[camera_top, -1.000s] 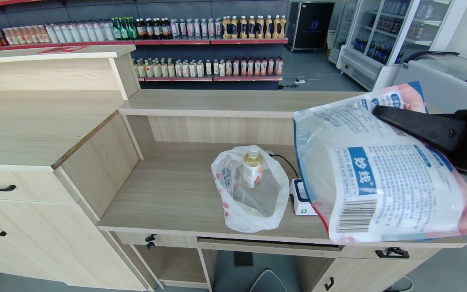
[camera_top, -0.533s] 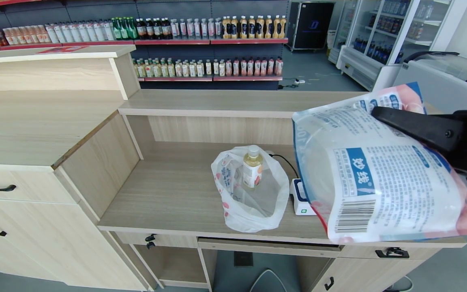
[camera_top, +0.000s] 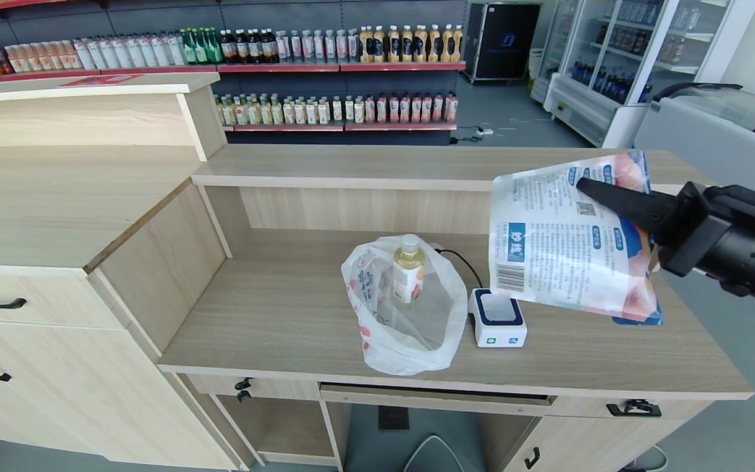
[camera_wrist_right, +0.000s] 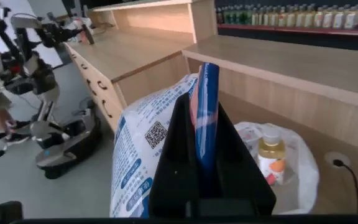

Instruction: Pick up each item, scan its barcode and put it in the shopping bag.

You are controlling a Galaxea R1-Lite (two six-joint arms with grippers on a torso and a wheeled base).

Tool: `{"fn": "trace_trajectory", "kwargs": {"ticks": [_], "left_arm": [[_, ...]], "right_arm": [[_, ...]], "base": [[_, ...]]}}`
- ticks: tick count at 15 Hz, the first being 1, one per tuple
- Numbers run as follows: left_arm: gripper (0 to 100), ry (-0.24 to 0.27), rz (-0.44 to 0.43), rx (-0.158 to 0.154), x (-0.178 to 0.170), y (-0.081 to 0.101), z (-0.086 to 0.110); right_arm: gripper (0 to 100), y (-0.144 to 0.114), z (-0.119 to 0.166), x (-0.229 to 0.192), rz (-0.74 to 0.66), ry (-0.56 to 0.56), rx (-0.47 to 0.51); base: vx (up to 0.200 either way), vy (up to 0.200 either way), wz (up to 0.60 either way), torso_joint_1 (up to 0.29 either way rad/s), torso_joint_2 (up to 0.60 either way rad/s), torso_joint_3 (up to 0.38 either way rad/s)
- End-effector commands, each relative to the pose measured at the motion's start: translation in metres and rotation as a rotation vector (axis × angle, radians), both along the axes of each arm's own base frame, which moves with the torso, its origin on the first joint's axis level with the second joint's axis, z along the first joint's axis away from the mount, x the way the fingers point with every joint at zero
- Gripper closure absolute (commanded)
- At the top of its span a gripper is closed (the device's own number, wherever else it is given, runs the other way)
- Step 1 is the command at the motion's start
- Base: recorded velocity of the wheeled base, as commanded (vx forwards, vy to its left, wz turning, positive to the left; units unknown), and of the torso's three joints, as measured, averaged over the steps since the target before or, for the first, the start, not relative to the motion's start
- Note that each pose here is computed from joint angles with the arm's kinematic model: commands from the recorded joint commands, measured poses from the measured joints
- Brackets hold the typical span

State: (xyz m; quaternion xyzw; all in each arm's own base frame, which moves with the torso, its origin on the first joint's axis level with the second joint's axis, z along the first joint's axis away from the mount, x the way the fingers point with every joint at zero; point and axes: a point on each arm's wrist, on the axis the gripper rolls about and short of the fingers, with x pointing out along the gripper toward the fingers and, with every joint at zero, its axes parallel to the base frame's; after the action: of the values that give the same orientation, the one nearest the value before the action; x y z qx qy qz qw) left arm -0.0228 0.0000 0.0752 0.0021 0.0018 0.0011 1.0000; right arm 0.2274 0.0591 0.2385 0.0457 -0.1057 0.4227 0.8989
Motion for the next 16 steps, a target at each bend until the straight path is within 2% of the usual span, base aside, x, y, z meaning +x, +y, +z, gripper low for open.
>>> {"fn": "trace_trajectory", "kwargs": {"ticks": [1,2,4,5,7,9,10,12,16], "left_arm": [[0,-0.001,0.001,0.0,0.0,0.0,0.0],[0,-0.001,0.001,0.0,0.0,0.0,0.0],[0,-0.002,0.001,0.0,0.0,0.0,0.0],[0,-0.001,0.001,0.0,0.0,0.0,0.0],[0,-0.001,0.001,-0.001,0.0,0.0,0.0],[0,-0.001,0.001,0.0,0.0,0.0,0.0],[0,-0.001,0.001,-0.001,0.0,0.0,0.0],[0,-0.001,0.001,0.0,0.0,0.0,0.0],[0,-0.001,0.001,-0.001,0.0,0.0,0.0]], "right_arm": [[100,-0.024,-0.029,0.024,-0.381,0.017,-0.182],[100,-0.032,-0.037,0.028,-0.577,0.016,-0.297],[100,-0.04,-0.045,0.033,-0.844,0.034,-0.436],[100,-0.04,-0.047,0.036,-0.863,0.041,-0.442],[100,-0.041,-0.053,0.042,-0.875,0.029,-0.456],[100,-0.048,-0.058,0.047,-0.902,0.014,-0.537],[100,-0.058,-0.061,0.049,-0.928,-0.002,-0.624],[100,-0.078,-0.065,0.048,-0.875,-0.096,-0.802],[100,-0.102,-0.075,0.052,-0.651,-0.365,-1.072]], "base": [[0.0,0.0,0.0,0.0,0.0,0.0],[0.0,0.0,0.0,0.0,0.0,0.0],[0.0,0.0,0.0,0.0,0.0,0.0],[0.0,0.0,0.0,0.0,0.0,0.0],[0.0,0.0,0.0,0.0,0.0,0.0],[0.0,0.0,0.0,0.0,0.0,0.0],[0.0,0.0,0.0,0.0,0.0,0.0],[0.0,0.0,0.6,0.005,0.0,0.0],[0.0,0.0,0.6,0.006,0.0,0.001]]}}
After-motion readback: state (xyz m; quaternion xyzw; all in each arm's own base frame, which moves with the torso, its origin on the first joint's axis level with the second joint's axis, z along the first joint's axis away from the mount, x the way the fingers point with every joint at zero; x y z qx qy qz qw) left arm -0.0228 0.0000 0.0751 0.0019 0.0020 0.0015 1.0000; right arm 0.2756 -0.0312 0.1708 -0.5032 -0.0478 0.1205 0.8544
